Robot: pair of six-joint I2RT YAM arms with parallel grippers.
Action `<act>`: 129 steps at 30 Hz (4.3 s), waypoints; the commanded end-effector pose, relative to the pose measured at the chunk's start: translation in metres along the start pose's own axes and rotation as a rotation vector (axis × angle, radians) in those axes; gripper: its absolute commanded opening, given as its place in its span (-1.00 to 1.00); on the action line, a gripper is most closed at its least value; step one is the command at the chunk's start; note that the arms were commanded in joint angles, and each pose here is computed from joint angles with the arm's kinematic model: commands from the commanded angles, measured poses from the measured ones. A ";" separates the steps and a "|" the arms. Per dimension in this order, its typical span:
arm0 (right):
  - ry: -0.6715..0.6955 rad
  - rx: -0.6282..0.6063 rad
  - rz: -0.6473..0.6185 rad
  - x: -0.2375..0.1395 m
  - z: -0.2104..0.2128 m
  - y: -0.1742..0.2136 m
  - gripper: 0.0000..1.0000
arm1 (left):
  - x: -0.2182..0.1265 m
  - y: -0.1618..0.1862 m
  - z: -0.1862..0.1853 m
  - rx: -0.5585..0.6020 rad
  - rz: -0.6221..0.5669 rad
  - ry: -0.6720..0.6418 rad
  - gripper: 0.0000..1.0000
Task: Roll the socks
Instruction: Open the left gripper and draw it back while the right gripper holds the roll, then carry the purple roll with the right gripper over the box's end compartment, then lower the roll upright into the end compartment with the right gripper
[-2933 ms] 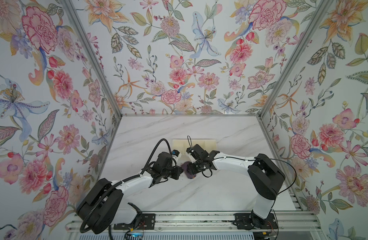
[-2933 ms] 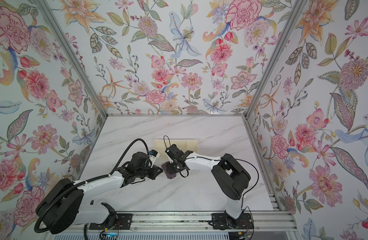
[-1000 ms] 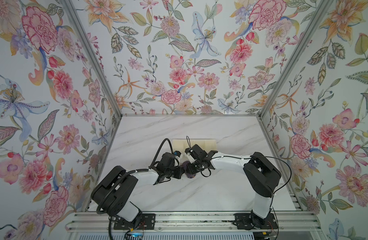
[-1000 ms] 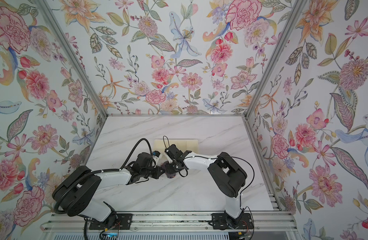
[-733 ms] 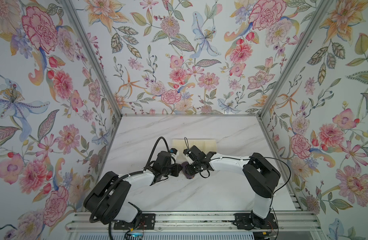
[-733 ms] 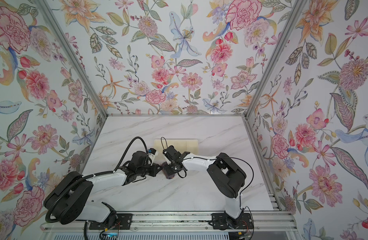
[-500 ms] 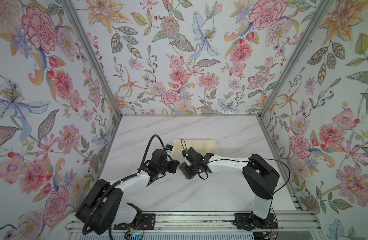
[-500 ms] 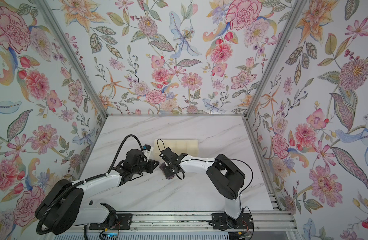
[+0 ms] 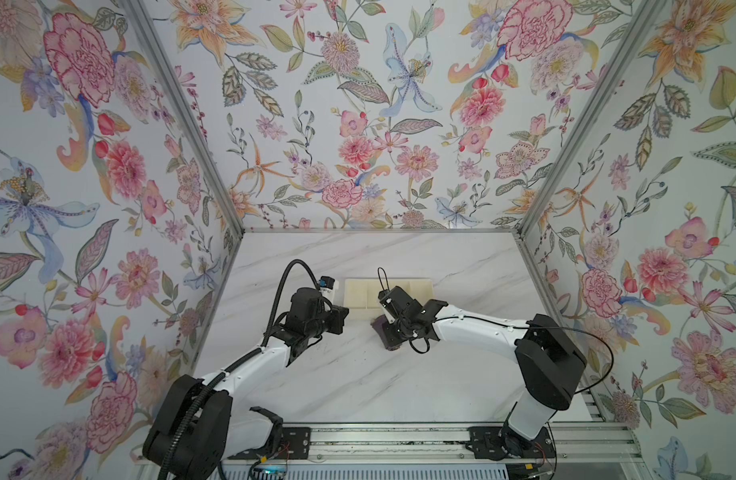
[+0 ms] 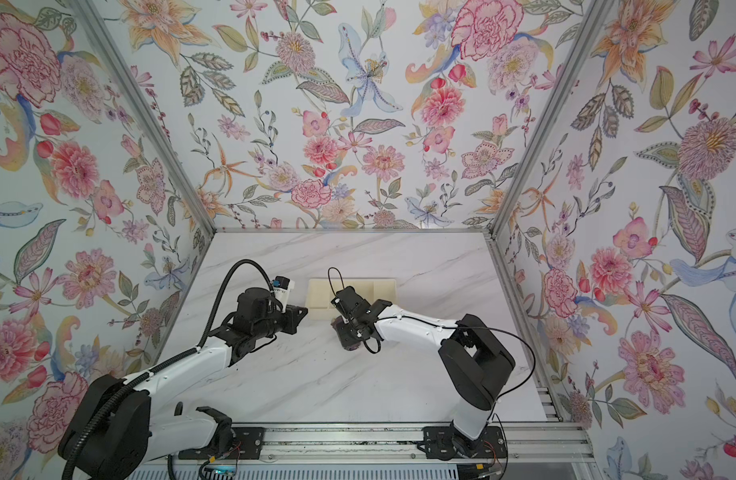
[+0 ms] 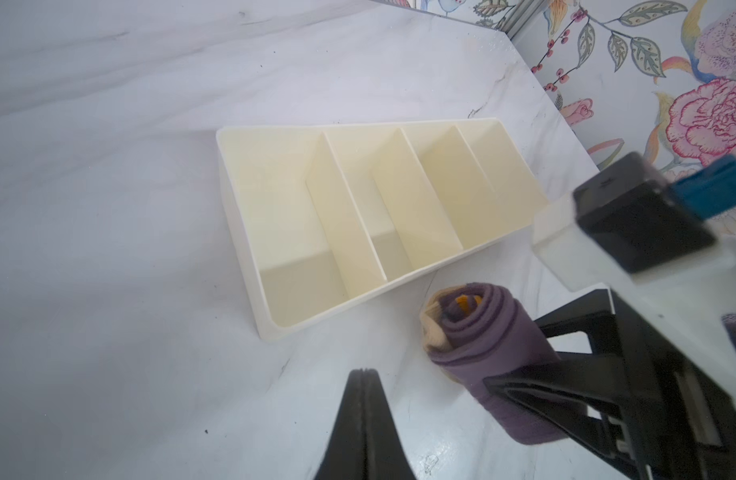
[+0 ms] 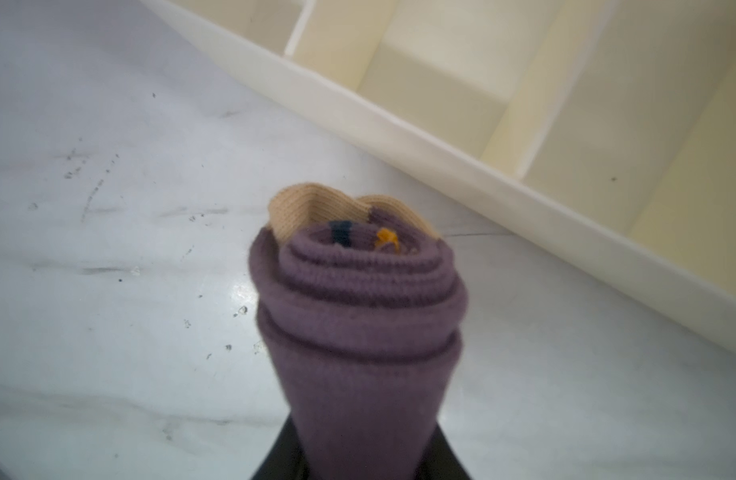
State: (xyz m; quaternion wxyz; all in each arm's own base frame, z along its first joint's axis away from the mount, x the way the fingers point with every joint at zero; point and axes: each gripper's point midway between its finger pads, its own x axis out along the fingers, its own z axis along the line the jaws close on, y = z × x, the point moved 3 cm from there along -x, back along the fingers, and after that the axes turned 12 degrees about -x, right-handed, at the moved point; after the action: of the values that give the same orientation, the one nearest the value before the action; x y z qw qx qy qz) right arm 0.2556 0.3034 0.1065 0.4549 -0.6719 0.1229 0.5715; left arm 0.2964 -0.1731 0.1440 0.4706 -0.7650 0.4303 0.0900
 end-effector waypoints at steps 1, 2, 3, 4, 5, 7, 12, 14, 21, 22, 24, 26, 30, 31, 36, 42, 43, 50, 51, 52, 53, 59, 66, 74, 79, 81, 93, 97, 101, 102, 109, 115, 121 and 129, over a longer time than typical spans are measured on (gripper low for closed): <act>0.012 0.021 -0.053 -0.026 -0.011 -0.012 -1.00 | -0.007 -0.016 -0.005 0.036 -0.045 -0.006 -1.00; 0.018 0.033 -0.064 -0.031 -0.016 -0.015 -1.00 | -0.007 -0.017 -0.004 0.035 -0.047 -0.006 -1.00; 0.023 0.042 -0.076 -0.035 -0.020 -0.017 -1.00 | -0.007 -0.017 -0.005 0.036 -0.049 -0.004 -1.00; 0.031 0.053 -0.087 -0.038 -0.026 -0.020 -1.00 | -0.006 -0.017 -0.005 0.036 -0.049 -0.002 -1.00; 0.035 0.067 -0.098 -0.042 -0.032 -0.023 -1.00 | -0.006 -0.016 -0.005 0.034 -0.046 0.002 -1.00; 0.047 0.087 -0.114 -0.046 -0.041 -0.026 -1.00 | -0.006 -0.015 -0.004 0.032 -0.042 0.001 -1.00; 0.082 0.126 -0.164 -0.056 -0.064 -0.038 -1.00 | -0.007 -0.014 -0.004 0.033 -0.046 0.001 -1.00; 0.089 0.138 -0.184 -0.060 -0.072 -0.044 -1.00 | -0.008 -0.015 -0.005 0.034 -0.050 0.002 -1.00; 0.085 0.195 -0.242 -0.067 -0.102 -0.063 -1.00 | -0.009 -0.016 -0.005 0.036 -0.052 0.001 -1.00; 0.085 0.199 -0.246 -0.067 -0.105 -0.066 -1.00 | -0.010 -0.016 -0.005 0.039 -0.056 0.000 -1.00; 0.085 0.205 -0.248 -0.066 -0.110 -0.069 -1.00 | -0.011 -0.015 -0.004 0.038 -0.055 -0.003 -1.00; 0.085 0.212 -0.249 -0.064 -0.115 -0.072 -1.00 | -0.011 -0.015 -0.004 0.039 -0.053 -0.005 -1.00; 0.087 0.231 -0.248 -0.061 -0.125 -0.071 -1.00 | -0.011 -0.015 -0.002 0.039 -0.052 -0.009 -1.00; 0.087 0.236 -0.246 -0.060 -0.127 -0.071 -1.00 | -0.011 -0.015 -0.002 0.040 -0.051 -0.009 -1.00; 0.091 0.263 -0.254 -0.061 -0.137 -0.071 -1.00 | -0.009 -0.015 -0.002 0.038 -0.048 -0.008 -1.00; 0.080 0.290 -0.263 -0.062 -0.144 -0.073 -1.00 | -0.006 -0.013 0.000 0.034 -0.041 0.000 -1.00; 0.078 0.295 -0.264 -0.061 -0.145 -0.073 -1.00 | -0.006 -0.012 0.000 0.035 -0.040 -0.001 -1.00; 0.036 0.336 -0.260 -0.050 -0.149 -0.072 -1.00 | -0.005 -0.009 0.004 0.029 -0.035 -0.001 -1.00; 0.033 0.341 -0.256 -0.048 -0.150 -0.071 -1.00 | -0.004 -0.008 0.005 0.027 -0.033 -0.001 -1.00; 0.024 0.346 -0.250 -0.045 -0.151 -0.070 -1.00 | -0.004 -0.008 0.006 0.025 -0.032 -0.002 -1.00; 0.019 0.351 -0.246 -0.043 -0.152 -0.069 -1.00 | -0.004 -0.007 0.006 0.026 -0.031 -0.001 -1.00; -0.026 0.385 -0.195 -0.030 -0.155 -0.057 -1.00 | -0.002 -0.005 0.009 0.019 -0.025 0.001 -1.00; -0.030 0.414 -0.125 -0.012 -0.163 -0.043 -1.00 | 0.000 -0.003 0.009 0.015 -0.020 0.006 -1.00; -0.026 0.438 -0.039 0.013 -0.171 -0.027 -1.00 | 0.001 -0.002 0.010 0.013 -0.016 0.003 -1.00; 0.036 0.422 0.012 0.020 -0.175 -0.021 -1.00 | 0.001 -0.002 0.011 0.012 -0.015 0.004 -1.00; 0.068 0.406 0.039 0.023 -0.176 -0.020 -1.00 | 0.002 -0.001 0.011 0.011 -0.010 0.004 -1.00; 0.211 0.305 0.184 0.037 -0.175 -0.015 -1.00 | 0.003 0.001 0.013 0.017 0.002 -0.006 -1.00; 0.269 0.275 0.232 0.040 -0.177 -0.013 -1.00 | 0.002 0.002 0.015 0.022 0.004 -0.026 -1.00; 0.291 0.254 0.269 0.045 -0.176 -0.012 -1.00 | 0.002 0.003 0.018 0.026 0.011 -0.037 -1.00; 0.289 0.252 0.274 0.046 -0.176 -0.012 -0.98 | 0.002 0.004 0.018 0.026 0.011 -0.037 -1.00; 0.277 0.250 0.279 0.047 -0.174 -0.011 -0.37 | 0.001 0.005 0.019 0.030 0.017 -0.048 -0.88; 0.299 0.237 0.248 0.037 -0.175 -0.019 -0.14 | 0.000 0.004 0.019 0.035 0.015 -0.054 -0.84; 0.308 0.223 0.184 0.024 -0.171 -0.033 -0.02 | 0.000 0.004 0.019 0.035 0.018 -0.054 -0.83; 0.315 0.201 0.122 0.010 -0.166 -0.048 0.13 | -0.003 0.004 0.019 0.042 0.015 -0.062 -0.83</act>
State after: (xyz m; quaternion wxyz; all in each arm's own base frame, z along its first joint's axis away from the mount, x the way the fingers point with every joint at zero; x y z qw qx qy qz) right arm 0.3998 0.2034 0.0895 0.4522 -0.6835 0.3090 0.4826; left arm 0.2964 -0.1632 0.1307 0.4888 -0.7501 0.4329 0.1050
